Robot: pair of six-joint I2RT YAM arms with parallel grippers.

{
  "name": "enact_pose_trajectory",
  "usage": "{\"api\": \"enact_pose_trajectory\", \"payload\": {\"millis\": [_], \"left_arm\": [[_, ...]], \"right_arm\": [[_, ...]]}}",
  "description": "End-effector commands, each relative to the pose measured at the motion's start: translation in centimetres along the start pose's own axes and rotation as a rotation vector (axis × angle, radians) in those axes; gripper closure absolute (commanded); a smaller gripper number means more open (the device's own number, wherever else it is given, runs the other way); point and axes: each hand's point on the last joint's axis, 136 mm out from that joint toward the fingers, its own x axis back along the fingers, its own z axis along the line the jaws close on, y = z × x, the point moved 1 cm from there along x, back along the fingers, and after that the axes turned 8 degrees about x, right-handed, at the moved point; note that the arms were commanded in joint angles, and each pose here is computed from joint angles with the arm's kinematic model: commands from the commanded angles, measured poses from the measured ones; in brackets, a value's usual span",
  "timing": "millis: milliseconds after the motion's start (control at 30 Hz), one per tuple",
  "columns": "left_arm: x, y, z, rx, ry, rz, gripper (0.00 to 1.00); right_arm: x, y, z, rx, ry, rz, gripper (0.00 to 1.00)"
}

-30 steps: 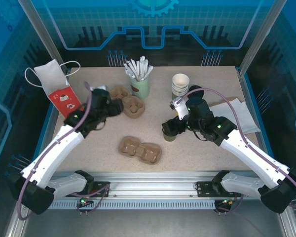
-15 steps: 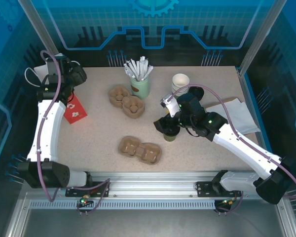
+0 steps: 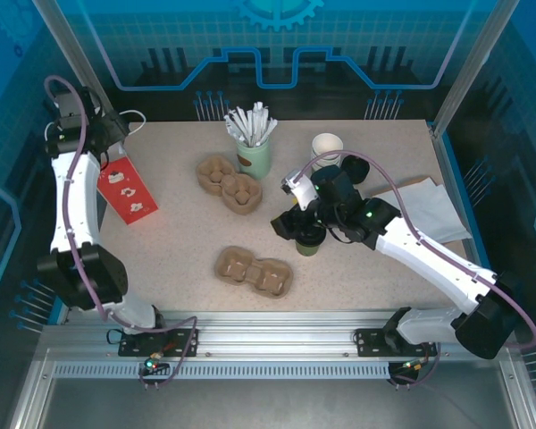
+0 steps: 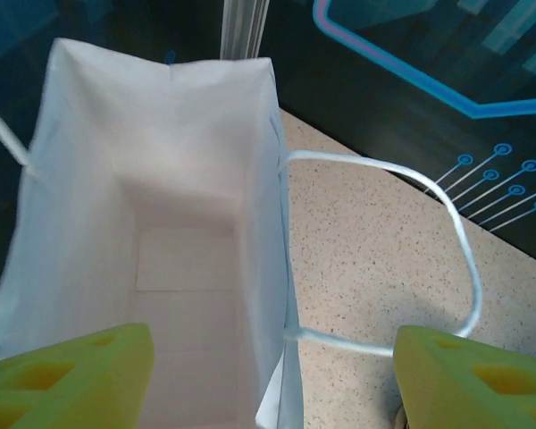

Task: Pack the takeout coffee

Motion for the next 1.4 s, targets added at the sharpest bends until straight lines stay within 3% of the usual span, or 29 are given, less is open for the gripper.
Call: {"api": "enact_pose_trajectory", "payload": {"millis": [0,367,600,900,1133,1367], "left_arm": [[-1.1,-0.5,-0.6,-0.028,-0.031,0.066,0.31],[-5.7,-1.1,-0.6,-0.041,-0.016,0.158,0.49],[-6.6,-1.6,-0.4,-0.044,-0.014,0.181,0.65],[-6.2,-0.8,-0.3,-0.047,-0.017,0.168,0.92],[-2.8,0.0,-0.2,-0.069,-0.008,0.128,0.96],[5.8,-2.3,-2.0,-0.154,-0.086,0.049,0.98]], "right_arm": [[0.4,1.7,0.9,0.034,0.025,-0.041,0.18],[-0.2,0.2,0.7,0.02,0.004,-0.003,0.18],[-0.7,-0.5,0.3,0.016,-0.012,0.024,0.18],[-1.4,-1.0,0.4,0.005,-0.003,0.049,0.18],[-1.0,-1.2,0.2,0.003,-0.017,0.057,0.18],[0.2,-1.1,-0.7,0.009,-0.074,0.05,0.18]]}}
